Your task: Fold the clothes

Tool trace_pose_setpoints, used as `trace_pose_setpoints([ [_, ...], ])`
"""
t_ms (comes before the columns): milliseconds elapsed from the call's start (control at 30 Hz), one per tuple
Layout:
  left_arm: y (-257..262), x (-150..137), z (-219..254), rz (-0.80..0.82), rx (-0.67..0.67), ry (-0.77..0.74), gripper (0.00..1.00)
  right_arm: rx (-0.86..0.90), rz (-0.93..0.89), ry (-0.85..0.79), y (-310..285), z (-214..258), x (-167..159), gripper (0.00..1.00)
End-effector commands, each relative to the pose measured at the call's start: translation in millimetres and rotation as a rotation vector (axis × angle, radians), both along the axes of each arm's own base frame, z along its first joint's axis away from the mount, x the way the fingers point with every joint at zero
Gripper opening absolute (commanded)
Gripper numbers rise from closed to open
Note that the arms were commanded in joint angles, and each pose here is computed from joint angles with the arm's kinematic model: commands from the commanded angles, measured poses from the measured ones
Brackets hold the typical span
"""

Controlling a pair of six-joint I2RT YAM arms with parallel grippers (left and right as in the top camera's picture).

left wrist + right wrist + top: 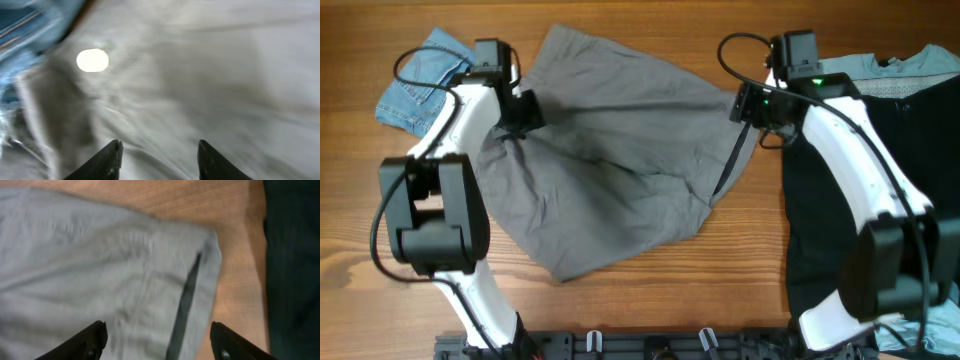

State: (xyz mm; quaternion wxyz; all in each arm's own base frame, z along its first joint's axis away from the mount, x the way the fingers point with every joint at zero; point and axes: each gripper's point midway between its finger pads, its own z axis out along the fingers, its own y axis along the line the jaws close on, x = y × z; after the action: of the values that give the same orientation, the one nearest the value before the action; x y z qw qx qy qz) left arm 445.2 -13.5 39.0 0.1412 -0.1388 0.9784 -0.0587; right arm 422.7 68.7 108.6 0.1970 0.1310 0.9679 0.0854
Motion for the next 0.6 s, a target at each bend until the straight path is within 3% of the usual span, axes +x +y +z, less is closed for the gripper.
trace_pose_setpoints([
  [0, -37.2, -3.9, 25.3, -0.143, -0.033, -0.049, 0.65, -0.044, -0.024, 0.050, -11.7, -47.2, 13.5, 0.72],
  [167, -55.5, -12.3, 22.5, -0.186, -0.033, -0.022, 0.74, -0.007, -0.062, 0.078, -25.0, -80.3, 24.9, 0.72],
  [267, -61.1, -13.3, 22.5, -0.199, -0.033, -0.022, 0.75, 0.044, -0.056, 0.037, -24.6, -76.5, 35.6, 0.72],
  [367, -62.9, -13.9, 19.8, -0.203, -0.033, -0.015, 0.78, 0.137, 0.068, -0.045, -3.0, -64.9, 50.1, 0.63],
  [567, -62.3, -18.8, 16.3, -0.202, -0.033, 0.010, 0.79, 0.150, 0.072, -0.063, -0.7, -65.3, 55.4, 0.59],
])
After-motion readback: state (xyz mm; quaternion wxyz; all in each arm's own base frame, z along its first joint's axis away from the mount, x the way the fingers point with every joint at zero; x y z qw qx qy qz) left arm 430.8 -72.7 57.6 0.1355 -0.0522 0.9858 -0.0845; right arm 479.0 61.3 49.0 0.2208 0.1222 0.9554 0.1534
